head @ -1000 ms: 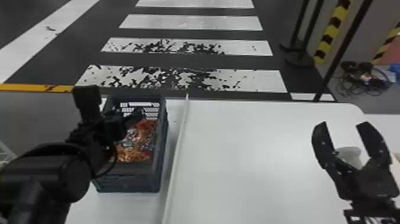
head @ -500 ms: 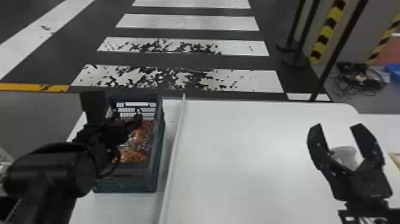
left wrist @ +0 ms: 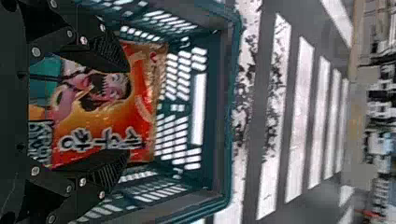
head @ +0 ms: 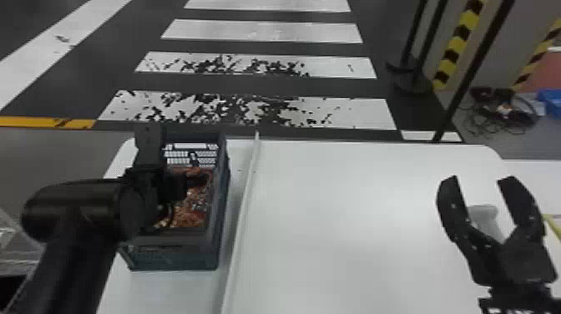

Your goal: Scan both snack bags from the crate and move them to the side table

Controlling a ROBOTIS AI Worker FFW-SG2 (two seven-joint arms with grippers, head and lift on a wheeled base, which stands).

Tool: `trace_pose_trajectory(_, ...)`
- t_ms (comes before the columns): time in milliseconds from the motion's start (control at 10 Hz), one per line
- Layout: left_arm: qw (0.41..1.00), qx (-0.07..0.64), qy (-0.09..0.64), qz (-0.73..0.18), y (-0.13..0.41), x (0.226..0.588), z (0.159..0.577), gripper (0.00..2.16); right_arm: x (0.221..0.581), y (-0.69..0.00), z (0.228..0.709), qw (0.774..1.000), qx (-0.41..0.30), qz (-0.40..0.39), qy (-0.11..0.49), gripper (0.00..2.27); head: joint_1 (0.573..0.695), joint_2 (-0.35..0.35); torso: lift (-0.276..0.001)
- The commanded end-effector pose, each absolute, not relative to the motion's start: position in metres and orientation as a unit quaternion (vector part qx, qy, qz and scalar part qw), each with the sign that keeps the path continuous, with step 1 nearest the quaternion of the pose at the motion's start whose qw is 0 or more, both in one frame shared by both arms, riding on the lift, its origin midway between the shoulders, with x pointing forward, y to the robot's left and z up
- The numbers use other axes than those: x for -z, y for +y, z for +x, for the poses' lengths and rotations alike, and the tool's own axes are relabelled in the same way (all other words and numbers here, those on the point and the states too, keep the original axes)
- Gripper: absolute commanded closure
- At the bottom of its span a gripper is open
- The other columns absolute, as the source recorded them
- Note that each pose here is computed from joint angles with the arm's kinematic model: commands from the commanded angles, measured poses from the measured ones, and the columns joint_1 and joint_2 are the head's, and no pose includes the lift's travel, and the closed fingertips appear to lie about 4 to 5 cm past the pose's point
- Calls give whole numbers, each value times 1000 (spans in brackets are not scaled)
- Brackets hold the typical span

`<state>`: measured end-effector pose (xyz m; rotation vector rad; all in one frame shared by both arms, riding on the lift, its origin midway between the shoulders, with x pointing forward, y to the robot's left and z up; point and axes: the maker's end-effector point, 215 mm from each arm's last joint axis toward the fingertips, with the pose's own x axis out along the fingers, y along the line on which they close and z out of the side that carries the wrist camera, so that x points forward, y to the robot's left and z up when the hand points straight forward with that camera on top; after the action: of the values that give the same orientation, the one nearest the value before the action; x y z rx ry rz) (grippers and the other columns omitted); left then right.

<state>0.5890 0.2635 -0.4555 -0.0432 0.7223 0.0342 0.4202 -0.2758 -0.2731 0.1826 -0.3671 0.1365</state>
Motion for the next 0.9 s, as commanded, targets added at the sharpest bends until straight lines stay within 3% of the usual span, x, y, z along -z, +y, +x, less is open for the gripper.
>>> trace_pose_trajectory(0, 921, -13, 390, -10, 259, 473, 582, 427, 266, -277, 416, 974, -70, 95, -194, 100, 695, -13, -95)
trace_pose_trajectory(700, 906, -31, 423, -8, 272, 504, 583, 427, 259, -275, 414, 971, -88, 89, -205, 103, 695, -12, -95)
trace_pose_trajectory(800, 903, -36, 429, -6, 270, 515, 579, 1058, 259, -273, 414, 971, -89, 90, -205, 103, 695, -7, -95)
